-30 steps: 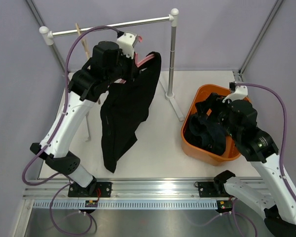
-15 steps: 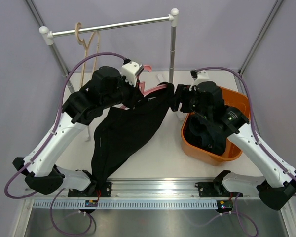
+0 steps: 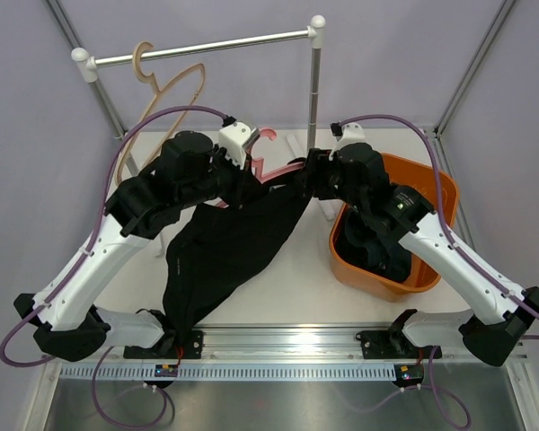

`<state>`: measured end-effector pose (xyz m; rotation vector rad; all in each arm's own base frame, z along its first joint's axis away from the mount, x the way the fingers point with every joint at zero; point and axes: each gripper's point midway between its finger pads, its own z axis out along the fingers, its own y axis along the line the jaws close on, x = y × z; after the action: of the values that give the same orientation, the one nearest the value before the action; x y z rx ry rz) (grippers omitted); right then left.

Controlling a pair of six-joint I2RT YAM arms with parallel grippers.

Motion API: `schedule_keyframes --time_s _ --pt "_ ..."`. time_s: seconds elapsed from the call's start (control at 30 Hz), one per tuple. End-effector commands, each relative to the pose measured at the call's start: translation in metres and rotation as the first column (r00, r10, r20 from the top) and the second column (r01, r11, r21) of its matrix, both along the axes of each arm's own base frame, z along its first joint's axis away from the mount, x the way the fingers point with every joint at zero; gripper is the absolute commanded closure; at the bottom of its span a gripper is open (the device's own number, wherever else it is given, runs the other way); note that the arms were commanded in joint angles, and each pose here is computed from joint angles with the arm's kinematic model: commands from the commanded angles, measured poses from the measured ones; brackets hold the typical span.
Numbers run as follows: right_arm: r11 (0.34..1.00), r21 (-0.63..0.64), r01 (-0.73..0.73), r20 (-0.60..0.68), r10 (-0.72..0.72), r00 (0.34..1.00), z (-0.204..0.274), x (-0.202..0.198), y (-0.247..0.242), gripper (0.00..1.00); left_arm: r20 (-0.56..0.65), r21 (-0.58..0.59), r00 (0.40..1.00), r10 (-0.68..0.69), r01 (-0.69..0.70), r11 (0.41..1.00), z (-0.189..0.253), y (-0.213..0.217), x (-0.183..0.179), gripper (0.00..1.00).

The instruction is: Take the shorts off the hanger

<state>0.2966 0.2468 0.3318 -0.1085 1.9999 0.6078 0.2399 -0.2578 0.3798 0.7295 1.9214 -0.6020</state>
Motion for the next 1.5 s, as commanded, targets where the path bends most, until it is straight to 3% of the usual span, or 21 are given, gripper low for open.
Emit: schedule_keyframes --time_s 0.0,0.13,0.27,0.3,0.37,0.53,0.93,1.27,1.47 --pt "0.998 0.038 0.043 0.050 -0.045 0.998 0.025 0.010 0.003 0.34 0.090 -0.117 0.995 -0.033 0.043 0.992 0.039 -0.002 -0.013 1.00" --pt "0.997 0.020 0.069 0.046 -0.070 0.996 0.023 0.016 0.002 0.45 0.093 -0.108 0.995 -0.036 0.046 0.993 0.038 0.001 -0.018 1.00" --pt "0.994 0.018 0.110 0.058 -0.111 0.992 0.028 0.020 -0.004 0.75 0.085 -0.092 0.995 -0.048 0.056 0.994 0.031 0.003 -0.023 1.00" --pt "0.992 0.012 0.128 0.065 -0.128 0.990 0.030 0.022 -0.007 0.88 0.090 -0.094 0.995 -0.048 0.057 0.994 0.032 0.004 -0.025 1.00" --pt "0.987 -0.025 0.156 0.051 -0.154 0.987 0.025 0.026 -0.011 0.99 0.086 -0.084 0.994 -0.061 0.069 0.994 0.028 0.003 -0.029 1.00" --pt "0.953 -0.099 0.288 0.075 -0.281 0.957 0.033 0.041 -0.036 1.00 0.101 -0.079 0.994 -0.052 0.060 0.995 0.029 0.010 -0.037 1.00" --pt "0.929 -0.112 0.352 0.014 -0.353 0.936 0.014 0.072 -0.067 1.00 0.136 -0.111 0.988 -0.076 0.092 0.990 0.043 0.027 -0.062 1.00" --pt "0.969 -0.013 0.246 -0.069 -0.246 0.967 -0.016 0.044 -0.045 1.00 0.195 -0.264 0.973 0.121 -0.067 0.962 0.072 0.046 -0.045 1.00" --pt "0.994 0.030 0.103 -0.060 -0.101 0.993 -0.013 0.008 0.005 1.00 0.208 -0.402 0.956 0.209 -0.111 0.909 0.090 0.047 -0.036 1.00"
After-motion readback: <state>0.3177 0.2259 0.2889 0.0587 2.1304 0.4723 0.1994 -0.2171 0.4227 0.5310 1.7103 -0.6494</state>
